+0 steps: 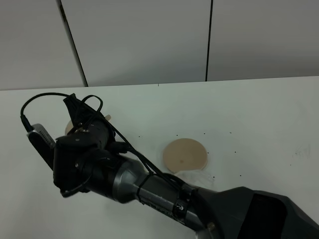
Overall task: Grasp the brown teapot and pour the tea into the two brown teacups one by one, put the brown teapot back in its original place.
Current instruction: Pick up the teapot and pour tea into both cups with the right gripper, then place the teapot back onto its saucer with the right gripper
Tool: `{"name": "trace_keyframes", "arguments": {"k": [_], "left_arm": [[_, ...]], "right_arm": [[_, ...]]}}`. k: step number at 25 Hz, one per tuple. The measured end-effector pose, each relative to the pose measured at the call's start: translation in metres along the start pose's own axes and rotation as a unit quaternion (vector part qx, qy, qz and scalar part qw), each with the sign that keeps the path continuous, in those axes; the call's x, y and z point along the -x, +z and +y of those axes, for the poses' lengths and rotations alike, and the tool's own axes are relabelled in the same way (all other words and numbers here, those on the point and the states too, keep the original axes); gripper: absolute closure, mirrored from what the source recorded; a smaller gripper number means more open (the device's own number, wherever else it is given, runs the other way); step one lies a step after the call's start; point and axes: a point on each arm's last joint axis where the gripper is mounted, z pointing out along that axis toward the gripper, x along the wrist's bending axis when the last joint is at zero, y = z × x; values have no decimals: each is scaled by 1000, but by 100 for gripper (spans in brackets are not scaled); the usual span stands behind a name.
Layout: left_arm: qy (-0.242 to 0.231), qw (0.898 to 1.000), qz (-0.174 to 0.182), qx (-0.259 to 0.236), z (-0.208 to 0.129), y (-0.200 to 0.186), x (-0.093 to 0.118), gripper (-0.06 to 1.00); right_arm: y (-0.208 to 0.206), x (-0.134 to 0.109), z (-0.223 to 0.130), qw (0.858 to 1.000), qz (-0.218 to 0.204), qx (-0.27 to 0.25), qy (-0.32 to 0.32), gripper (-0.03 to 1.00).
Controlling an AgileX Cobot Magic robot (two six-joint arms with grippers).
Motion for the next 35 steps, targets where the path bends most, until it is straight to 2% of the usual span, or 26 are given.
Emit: {"name": "trace_keyframes", "arguments": {"k": [5, 10, 16, 21, 26, 35], "left_arm": [[0, 1000, 0, 0, 0, 0, 0, 66], [1, 1000, 0, 0, 0, 0, 0, 66], [1, 1000, 0, 0, 0, 0, 0, 66], [1, 1000, 0, 0, 0, 0, 0, 66], [1, 1000, 0, 0, 0, 0, 0, 66], [1, 1000, 0, 0, 0, 0, 0, 66]], "right_arm": [[3, -4, -6, 998, 49, 26, 9, 88], [4, -7, -5, 996, 69, 46, 13, 88], [1, 4, -14, 992, 83, 76, 49, 88], [-3, 14, -29, 982, 121, 115, 92, 88], [-3, 17, -42, 971, 154, 133, 124, 88], [-5, 13, -41, 954, 198, 162, 156, 88]]}}
